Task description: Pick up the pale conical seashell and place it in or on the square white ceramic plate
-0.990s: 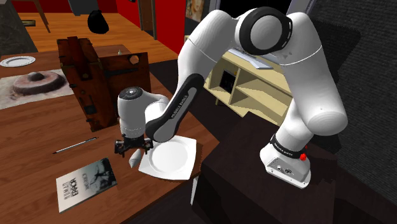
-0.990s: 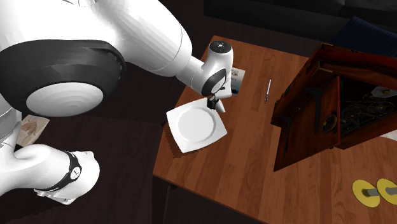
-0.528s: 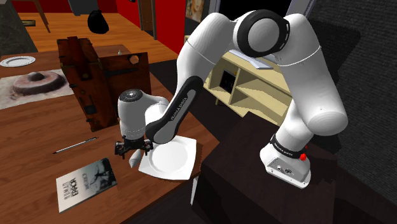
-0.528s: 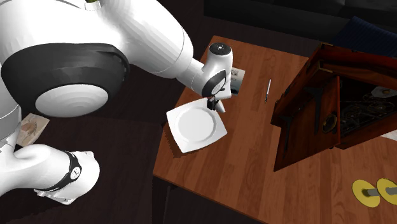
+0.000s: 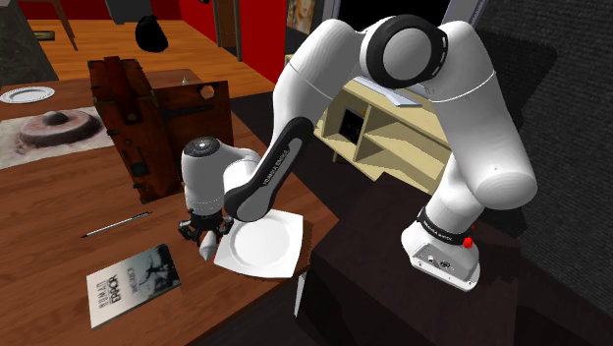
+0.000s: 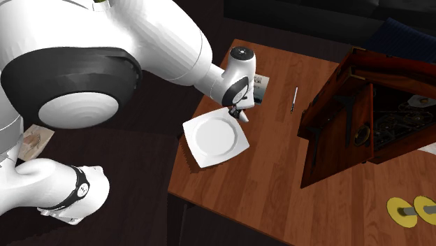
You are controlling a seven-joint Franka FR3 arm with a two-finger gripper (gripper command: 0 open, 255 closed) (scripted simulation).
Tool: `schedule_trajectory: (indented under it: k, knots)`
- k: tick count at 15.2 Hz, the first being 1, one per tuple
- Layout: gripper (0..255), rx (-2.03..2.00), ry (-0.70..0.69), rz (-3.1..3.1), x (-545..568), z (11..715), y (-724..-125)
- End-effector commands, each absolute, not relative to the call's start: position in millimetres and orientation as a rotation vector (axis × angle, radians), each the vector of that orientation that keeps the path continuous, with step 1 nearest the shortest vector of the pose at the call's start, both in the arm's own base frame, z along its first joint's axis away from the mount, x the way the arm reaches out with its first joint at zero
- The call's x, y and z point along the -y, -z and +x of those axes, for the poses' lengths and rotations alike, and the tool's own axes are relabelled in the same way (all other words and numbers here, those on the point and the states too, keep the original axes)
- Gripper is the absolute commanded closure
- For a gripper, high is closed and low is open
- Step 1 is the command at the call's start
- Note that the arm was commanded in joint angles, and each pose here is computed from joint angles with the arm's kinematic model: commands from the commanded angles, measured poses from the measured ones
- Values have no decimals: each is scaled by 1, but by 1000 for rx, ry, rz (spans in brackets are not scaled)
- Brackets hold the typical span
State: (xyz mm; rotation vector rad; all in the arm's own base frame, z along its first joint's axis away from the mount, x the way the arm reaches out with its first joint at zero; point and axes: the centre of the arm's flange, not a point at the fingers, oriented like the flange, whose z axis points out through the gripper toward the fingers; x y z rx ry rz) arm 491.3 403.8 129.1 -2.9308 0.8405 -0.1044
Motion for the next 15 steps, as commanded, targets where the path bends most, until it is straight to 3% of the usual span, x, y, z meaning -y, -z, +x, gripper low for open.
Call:
schedule_trajectory:
  k: [1,15]
  knots:
    - [255,-841,102,-2933,-404,491,-128]
    - [255,-841,102,-2933,-403,490,-191]
